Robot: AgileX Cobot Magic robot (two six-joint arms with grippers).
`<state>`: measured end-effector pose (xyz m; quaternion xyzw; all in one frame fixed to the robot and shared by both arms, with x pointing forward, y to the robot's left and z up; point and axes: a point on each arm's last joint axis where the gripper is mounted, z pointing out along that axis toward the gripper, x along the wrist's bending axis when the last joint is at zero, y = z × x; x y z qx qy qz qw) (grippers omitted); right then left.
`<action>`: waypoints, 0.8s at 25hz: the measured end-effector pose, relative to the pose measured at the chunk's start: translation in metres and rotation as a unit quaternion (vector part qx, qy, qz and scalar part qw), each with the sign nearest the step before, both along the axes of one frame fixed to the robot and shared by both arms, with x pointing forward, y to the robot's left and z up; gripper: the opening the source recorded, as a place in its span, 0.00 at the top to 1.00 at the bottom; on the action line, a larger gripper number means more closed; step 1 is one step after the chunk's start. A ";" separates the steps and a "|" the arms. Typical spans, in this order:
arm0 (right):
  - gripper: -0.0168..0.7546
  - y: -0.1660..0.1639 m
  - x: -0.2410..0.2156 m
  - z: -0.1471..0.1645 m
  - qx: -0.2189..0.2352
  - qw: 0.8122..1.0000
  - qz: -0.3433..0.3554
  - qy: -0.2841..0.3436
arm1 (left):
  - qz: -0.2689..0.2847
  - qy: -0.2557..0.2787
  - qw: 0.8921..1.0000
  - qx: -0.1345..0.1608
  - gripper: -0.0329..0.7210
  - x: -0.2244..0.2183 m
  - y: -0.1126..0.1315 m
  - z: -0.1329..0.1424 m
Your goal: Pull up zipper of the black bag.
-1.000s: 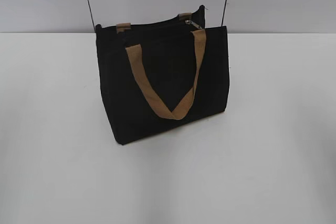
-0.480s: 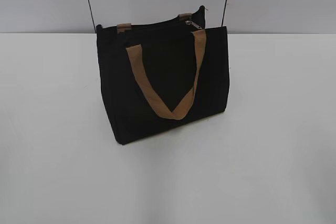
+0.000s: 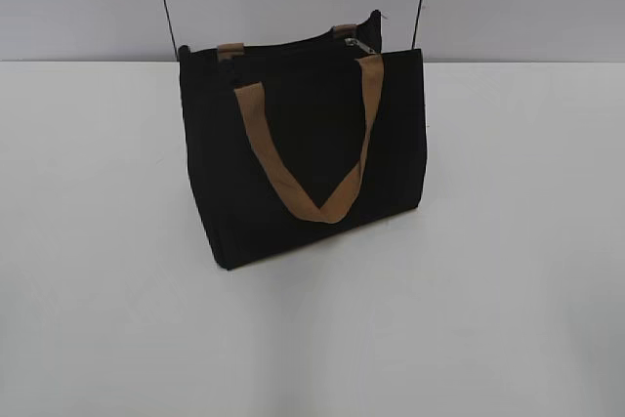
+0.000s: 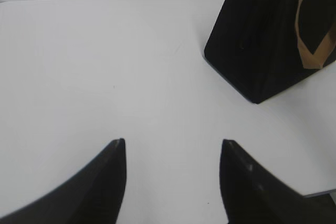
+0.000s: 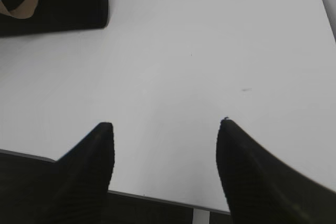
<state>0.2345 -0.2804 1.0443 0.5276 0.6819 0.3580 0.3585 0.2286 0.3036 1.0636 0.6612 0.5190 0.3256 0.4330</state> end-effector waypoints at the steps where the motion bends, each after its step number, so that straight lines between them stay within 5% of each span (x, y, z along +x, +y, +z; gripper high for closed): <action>1: 0.37 0.000 0.000 -0.001 0.000 1.000 0.000 0.002 | 0.000 0.000 1.000 0.000 0.39 0.000 0.000 0.000; 8: 0.37 0.000 0.001 -0.002 0.000 1.000 0.001 0.003 | 0.002 0.001 1.000 0.000 0.39 0.000 0.000 0.000; 20: 0.37 0.000 0.000 -0.002 0.000 1.000 0.019 0.003 | 0.092 0.001 0.996 -0.001 0.39 -0.001 -0.003 -0.001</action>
